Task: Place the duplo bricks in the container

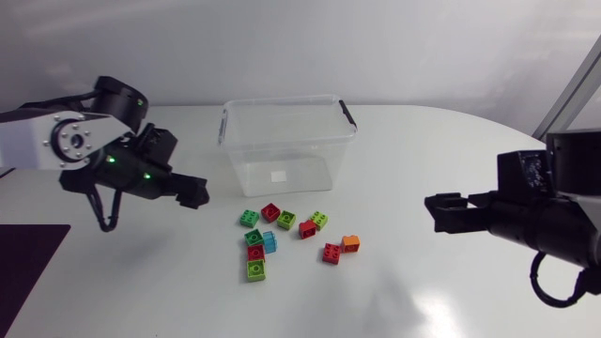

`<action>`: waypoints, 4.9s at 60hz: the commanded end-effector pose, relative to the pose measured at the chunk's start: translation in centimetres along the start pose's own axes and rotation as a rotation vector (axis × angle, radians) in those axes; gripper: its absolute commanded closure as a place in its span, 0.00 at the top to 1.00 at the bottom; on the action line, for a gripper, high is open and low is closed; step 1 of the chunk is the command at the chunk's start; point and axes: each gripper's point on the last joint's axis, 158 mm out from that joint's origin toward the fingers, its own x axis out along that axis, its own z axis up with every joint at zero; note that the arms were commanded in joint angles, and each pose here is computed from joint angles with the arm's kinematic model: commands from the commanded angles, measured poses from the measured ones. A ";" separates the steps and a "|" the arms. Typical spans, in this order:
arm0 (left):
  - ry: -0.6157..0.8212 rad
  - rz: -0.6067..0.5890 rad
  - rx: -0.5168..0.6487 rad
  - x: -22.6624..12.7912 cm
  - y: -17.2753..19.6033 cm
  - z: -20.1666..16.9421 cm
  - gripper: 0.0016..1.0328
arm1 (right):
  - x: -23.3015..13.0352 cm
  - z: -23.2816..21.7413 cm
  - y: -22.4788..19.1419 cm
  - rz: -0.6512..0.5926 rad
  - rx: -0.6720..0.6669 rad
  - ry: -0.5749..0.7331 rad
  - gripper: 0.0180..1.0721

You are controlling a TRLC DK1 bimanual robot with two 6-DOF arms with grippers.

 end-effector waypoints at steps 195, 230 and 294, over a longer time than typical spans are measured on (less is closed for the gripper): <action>-0.633 0.031 0.141 -1.2 -7.4 22.0 0.78 | 10.6 -5.1 9.5 0.116 -0.226 0.449 0.32; -0.407 -0.049 0.269 -6.2 -10.0 10.6 0.87 | 8.0 11.5 11.6 0.131 -0.190 0.106 0.32; 0.024 -0.178 0.321 3.7 -13.6 -5.9 0.84 | 18.7 16.8 15.0 0.060 -0.258 0.035 0.94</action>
